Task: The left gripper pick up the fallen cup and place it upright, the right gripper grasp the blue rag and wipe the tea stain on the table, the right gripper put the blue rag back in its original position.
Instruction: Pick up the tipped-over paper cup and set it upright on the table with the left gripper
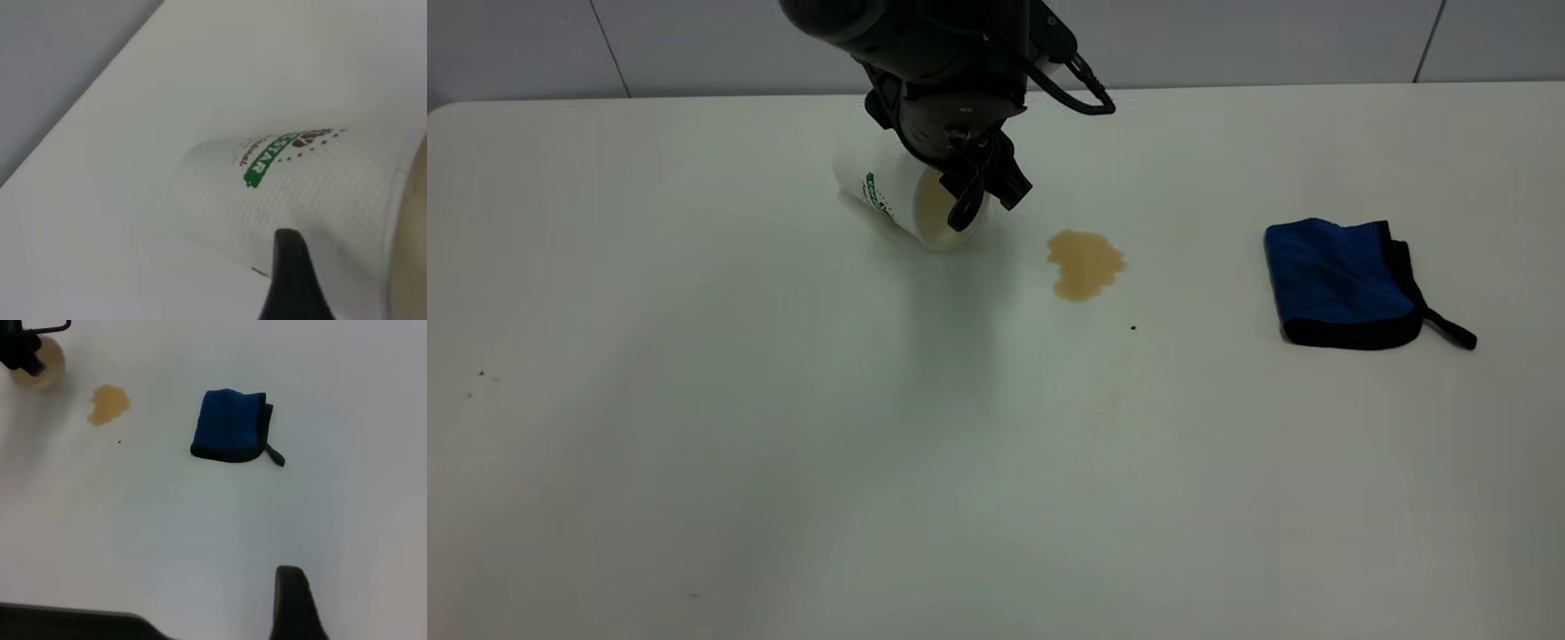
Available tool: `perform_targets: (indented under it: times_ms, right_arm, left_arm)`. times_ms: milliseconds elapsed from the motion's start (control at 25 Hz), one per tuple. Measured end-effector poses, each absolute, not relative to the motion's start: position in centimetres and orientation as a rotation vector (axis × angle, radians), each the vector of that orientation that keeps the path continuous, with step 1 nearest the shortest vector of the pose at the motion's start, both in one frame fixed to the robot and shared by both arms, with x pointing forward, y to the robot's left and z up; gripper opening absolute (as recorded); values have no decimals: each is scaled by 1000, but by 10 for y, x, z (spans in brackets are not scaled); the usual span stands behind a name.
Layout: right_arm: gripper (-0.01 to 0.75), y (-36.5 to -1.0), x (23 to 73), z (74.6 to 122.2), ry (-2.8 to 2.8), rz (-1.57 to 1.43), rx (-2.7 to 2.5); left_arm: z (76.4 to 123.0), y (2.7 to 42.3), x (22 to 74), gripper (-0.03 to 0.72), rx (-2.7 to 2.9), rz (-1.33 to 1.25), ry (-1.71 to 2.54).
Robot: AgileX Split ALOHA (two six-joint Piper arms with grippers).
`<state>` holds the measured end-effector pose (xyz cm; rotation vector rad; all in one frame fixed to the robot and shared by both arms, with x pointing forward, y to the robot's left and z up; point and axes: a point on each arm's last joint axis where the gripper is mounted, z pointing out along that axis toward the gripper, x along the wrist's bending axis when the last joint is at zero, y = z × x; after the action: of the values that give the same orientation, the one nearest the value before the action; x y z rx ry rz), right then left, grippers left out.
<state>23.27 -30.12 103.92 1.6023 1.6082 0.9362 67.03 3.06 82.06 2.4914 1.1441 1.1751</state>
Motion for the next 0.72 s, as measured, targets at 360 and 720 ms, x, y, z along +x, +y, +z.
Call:
perform_targets:
  times_ms: [360,720]
  right_arm:
    - [509,-301,233,1039,1608,936,1602]
    - [509,-301,233,1039,1608,936,1602]
  left_arm:
    - [805,29,676,532,2482,1230,1127]
    - [793,37,679,522,2468,1336,1144]
